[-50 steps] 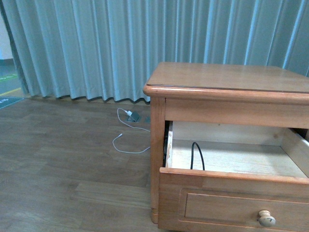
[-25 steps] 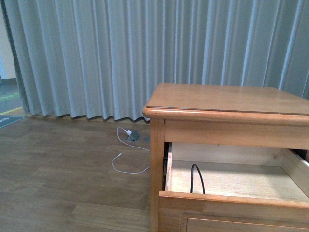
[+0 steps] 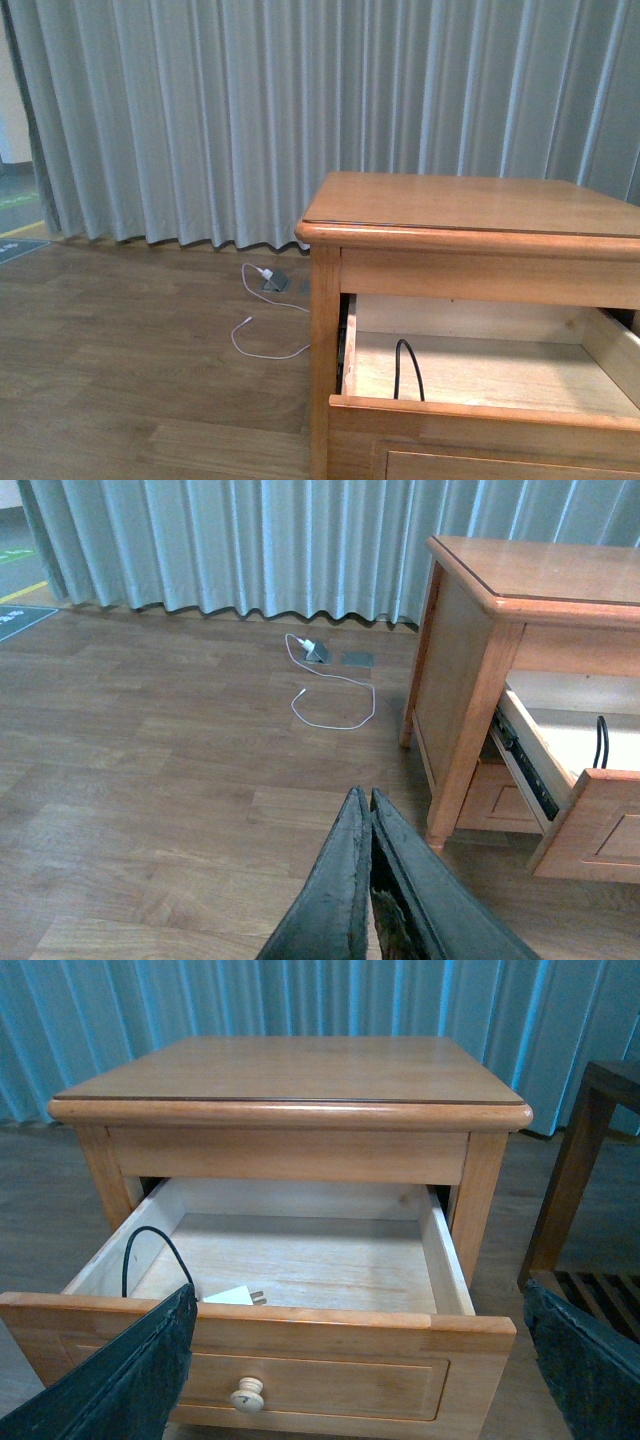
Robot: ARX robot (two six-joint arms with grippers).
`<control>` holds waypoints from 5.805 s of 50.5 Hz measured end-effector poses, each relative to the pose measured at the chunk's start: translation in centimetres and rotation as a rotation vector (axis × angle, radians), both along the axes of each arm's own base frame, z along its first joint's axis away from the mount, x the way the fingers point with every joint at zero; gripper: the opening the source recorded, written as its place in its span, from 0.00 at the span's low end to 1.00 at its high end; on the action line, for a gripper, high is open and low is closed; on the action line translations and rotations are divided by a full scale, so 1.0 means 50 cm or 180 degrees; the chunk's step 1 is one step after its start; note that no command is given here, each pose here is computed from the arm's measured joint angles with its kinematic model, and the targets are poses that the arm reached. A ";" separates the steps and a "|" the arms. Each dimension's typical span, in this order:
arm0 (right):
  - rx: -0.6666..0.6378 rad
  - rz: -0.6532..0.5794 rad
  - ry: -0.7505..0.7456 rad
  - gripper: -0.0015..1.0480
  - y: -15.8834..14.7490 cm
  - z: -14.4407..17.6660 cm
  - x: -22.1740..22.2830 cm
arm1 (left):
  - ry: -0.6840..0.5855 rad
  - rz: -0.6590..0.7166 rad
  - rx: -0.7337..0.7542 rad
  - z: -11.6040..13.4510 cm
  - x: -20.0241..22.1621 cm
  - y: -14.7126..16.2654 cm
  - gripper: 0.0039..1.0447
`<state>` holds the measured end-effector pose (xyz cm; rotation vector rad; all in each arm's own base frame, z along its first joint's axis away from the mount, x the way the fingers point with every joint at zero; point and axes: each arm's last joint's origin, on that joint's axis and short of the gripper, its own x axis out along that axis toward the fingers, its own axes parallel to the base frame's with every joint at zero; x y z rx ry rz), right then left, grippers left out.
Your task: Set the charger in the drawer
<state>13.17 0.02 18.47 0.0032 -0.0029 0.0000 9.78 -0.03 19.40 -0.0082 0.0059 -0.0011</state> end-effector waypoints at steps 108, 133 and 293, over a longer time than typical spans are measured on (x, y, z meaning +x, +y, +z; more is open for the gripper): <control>0.0198 -0.0126 0.1569 0.92 0.073 -0.140 0.412 | -0.0030 0.0002 0.0005 -0.054 -0.001 0.000 0.95; 0.0277 -0.0519 0.1059 0.92 0.077 -0.180 0.618 | -0.0030 0.0002 0.0006 -0.054 -0.001 0.000 0.95; -0.0001 0.0004 0.0002 0.02 0.000 -0.039 -0.068 | -0.0035 0.0001 0.0006 -0.054 -0.002 0.000 0.95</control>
